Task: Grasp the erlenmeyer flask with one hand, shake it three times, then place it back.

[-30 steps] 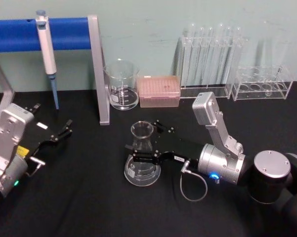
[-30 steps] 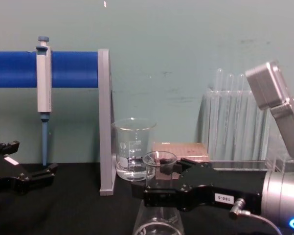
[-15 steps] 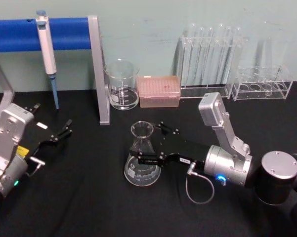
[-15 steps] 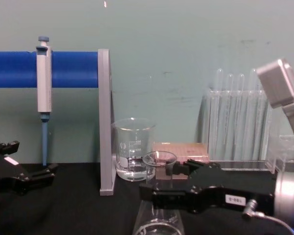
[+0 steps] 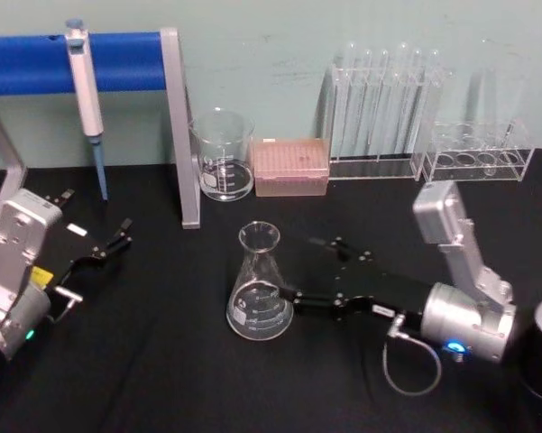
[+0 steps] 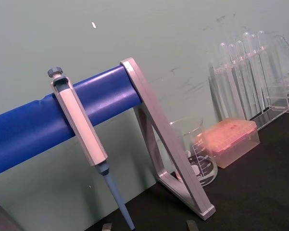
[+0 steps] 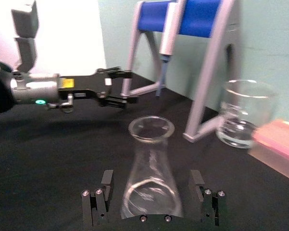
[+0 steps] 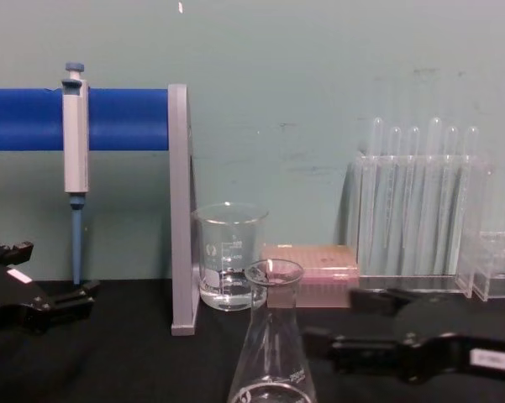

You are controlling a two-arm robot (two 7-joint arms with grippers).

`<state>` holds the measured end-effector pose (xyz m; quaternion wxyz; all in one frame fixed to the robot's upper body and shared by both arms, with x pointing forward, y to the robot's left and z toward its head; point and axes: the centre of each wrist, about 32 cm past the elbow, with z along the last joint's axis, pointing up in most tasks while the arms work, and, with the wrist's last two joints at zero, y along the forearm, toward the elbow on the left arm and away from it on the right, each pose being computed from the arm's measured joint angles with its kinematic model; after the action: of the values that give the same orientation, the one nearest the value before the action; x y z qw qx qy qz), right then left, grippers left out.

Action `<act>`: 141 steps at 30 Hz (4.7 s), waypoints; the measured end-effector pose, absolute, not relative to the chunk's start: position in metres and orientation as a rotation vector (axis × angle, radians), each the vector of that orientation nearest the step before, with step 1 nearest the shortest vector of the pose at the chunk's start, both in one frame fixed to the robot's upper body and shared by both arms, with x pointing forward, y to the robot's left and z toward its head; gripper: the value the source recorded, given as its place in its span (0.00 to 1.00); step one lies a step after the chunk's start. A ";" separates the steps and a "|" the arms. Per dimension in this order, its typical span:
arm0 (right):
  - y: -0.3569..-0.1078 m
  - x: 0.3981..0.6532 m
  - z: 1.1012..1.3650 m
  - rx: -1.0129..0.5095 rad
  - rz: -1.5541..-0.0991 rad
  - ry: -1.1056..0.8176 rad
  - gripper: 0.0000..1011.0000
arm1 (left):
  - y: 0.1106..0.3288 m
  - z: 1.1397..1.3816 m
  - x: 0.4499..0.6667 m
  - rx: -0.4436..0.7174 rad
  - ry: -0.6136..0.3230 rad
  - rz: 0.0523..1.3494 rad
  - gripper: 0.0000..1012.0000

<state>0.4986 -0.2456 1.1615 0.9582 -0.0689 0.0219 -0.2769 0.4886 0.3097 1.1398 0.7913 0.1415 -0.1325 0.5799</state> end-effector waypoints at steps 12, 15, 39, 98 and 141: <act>-0.277 0.486 1.179 -0.094 -0.813 -0.035 0.99 | 0.310 1.140 0.489 0.304 -0.285 1.248 0.99; -0.280 0.487 1.182 -0.071 -0.880 -0.070 0.99 | 0.310 1.140 0.489 0.304 -0.285 1.248 0.99; -0.280 0.518 1.140 -0.099 -1.077 0.040 0.99 | 0.310 1.140 0.489 0.304 -0.285 1.248 0.99; -0.279 0.519 1.141 -0.096 -1.074 0.038 0.99 | 0.310 1.140 0.489 0.305 -0.285 1.248 0.99; -0.279 0.519 1.141 -0.096 -1.074 0.038 0.99 | 0.310 1.140 0.489 0.304 -0.285 1.248 0.99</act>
<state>0.5188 -0.2791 1.1406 0.8581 -0.0457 0.0180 -0.5111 0.4886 0.3097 1.1398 0.7913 0.1415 -0.1325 0.5799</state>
